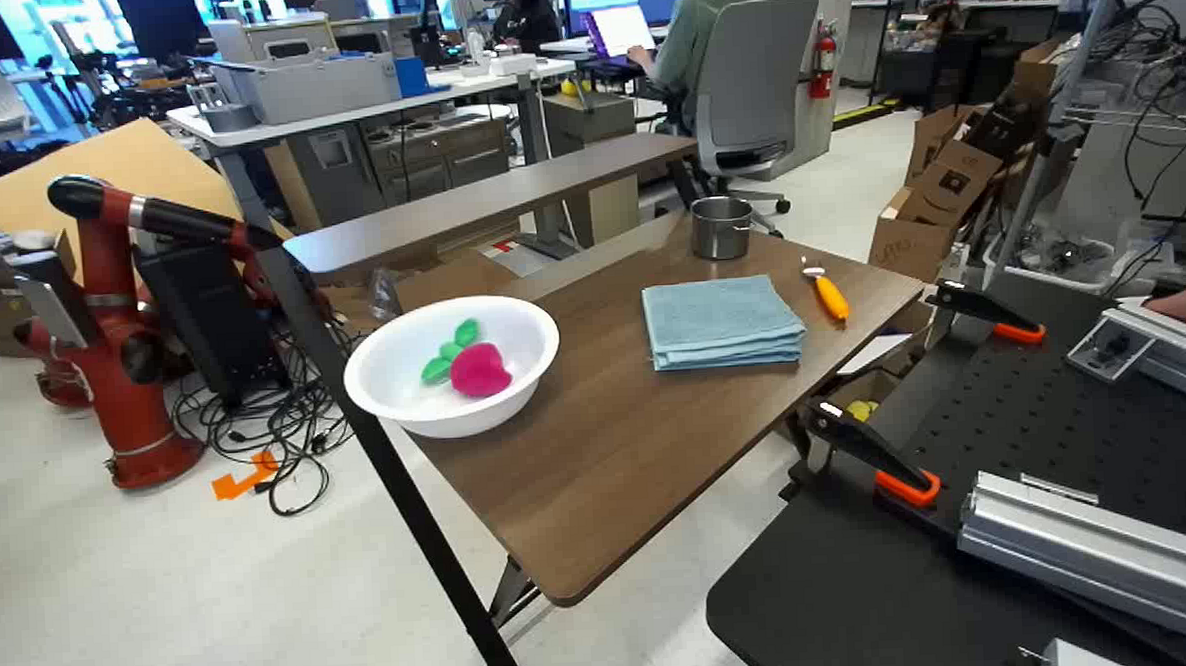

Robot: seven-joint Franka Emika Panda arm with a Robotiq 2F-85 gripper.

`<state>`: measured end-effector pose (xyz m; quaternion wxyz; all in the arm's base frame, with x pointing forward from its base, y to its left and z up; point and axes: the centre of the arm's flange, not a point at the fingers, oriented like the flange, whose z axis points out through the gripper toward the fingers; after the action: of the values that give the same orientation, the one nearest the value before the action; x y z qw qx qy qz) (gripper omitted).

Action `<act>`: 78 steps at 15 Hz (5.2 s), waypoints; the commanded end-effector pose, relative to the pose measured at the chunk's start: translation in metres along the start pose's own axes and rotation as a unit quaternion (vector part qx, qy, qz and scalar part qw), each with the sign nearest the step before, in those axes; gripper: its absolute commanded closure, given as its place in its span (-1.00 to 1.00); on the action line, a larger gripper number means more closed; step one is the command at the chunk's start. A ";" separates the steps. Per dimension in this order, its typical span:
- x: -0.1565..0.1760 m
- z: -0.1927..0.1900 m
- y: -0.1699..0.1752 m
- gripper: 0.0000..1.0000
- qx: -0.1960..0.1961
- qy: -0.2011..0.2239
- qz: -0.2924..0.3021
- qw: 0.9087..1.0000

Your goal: Put the purple plushy on the table

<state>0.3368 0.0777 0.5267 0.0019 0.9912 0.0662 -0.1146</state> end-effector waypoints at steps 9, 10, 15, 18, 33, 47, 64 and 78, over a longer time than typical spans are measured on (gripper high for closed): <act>0.000 0.000 0.000 -1.00 0.000 0.000 0.000 1.000; 0.000 0.000 0.000 -1.00 0.000 0.000 0.000 1.000; 0.000 0.000 0.000 -1.00 0.000 0.000 0.000 1.000; 0.000 0.000 0.000 -1.00 0.000 0.000 0.000 1.000; 0.000 0.000 0.000 -1.00 0.000 0.000 0.000 1.000; 0.000 0.000 0.000 -1.00 0.000 0.000 0.000 1.000; 0.158 0.007 -0.065 -1.00 0.063 0.089 0.069 0.992; 0.288 0.098 -0.156 -1.00 0.060 0.073 0.080 0.992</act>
<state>0.5514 0.2493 0.3823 -0.0682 0.9963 -0.0122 -0.0500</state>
